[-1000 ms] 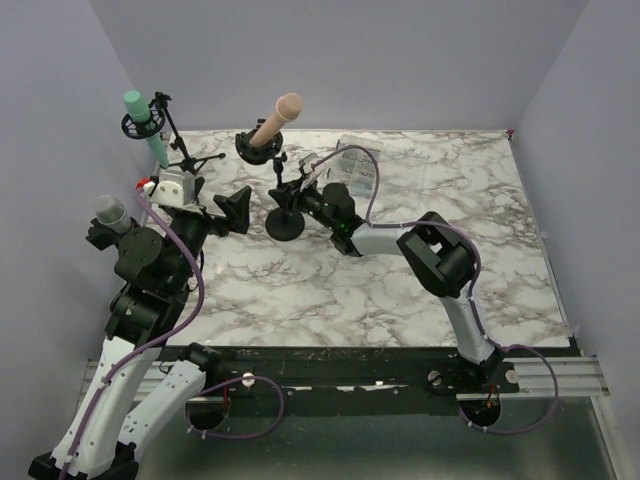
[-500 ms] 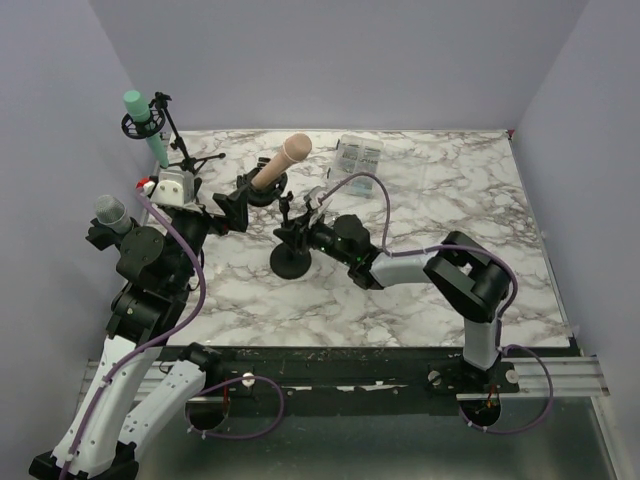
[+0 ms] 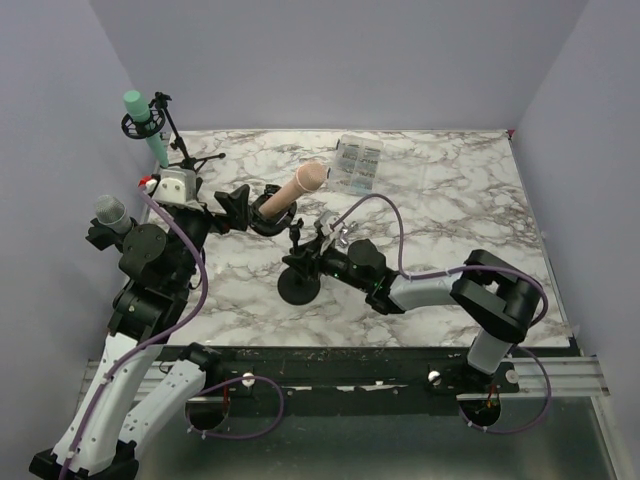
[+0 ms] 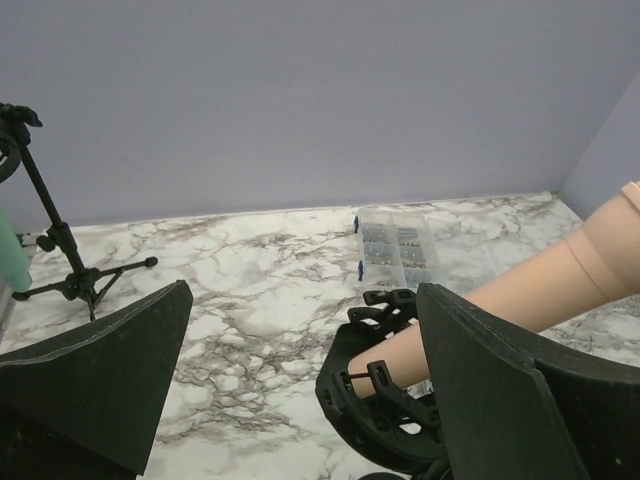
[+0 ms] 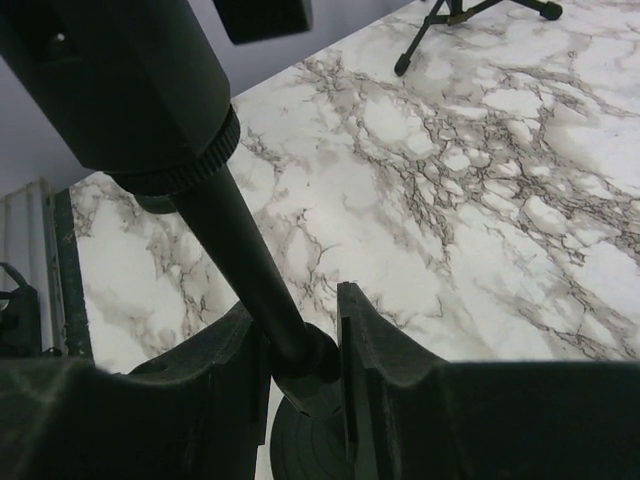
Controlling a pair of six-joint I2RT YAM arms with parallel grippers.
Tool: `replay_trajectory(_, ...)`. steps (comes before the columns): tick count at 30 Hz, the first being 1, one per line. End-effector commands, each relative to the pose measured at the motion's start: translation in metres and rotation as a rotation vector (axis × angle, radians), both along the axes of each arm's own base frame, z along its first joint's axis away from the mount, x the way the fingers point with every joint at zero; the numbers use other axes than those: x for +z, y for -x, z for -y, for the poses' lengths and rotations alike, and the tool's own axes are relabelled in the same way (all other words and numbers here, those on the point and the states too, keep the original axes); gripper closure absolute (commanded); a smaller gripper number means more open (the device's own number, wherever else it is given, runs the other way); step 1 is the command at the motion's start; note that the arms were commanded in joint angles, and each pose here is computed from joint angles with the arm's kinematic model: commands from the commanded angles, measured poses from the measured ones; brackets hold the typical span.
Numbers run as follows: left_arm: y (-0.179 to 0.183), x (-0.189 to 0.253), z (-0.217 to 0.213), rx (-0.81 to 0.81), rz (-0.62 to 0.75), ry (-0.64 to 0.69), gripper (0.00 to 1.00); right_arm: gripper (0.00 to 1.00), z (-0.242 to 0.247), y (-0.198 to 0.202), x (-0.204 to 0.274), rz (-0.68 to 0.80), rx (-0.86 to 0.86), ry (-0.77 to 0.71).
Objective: Remove the microphone from the stand
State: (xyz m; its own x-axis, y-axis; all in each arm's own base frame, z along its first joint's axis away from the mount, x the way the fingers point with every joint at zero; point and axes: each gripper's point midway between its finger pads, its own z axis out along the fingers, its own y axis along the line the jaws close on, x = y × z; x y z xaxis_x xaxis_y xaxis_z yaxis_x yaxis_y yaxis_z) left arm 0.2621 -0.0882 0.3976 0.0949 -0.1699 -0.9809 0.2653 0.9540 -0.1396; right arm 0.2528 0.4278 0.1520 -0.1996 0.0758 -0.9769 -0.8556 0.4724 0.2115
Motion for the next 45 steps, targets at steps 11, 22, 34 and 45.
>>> replay_trajectory(11,-0.010,-0.010,0.005,-0.009,-0.034,0.006,0.03,0.22,0.029,0.015,-0.027,-0.165,-0.100,0.116)
replay_trajectory(22,-0.009,-0.010,0.008,-0.020,-0.036,0.012,0.03,0.00,0.079,0.035,0.022,-0.101,-0.145,0.033)
replay_trajectory(34,-0.010,-0.012,0.010,-0.028,-0.044,0.015,0.04,0.00,0.087,0.023,0.147,0.136,-0.204,-0.289)
replay_trajectory(45,-0.008,-0.009,0.006,-0.014,-0.031,0.012,0.04,0.05,0.042,0.006,0.218,0.286,-0.148,-0.478)
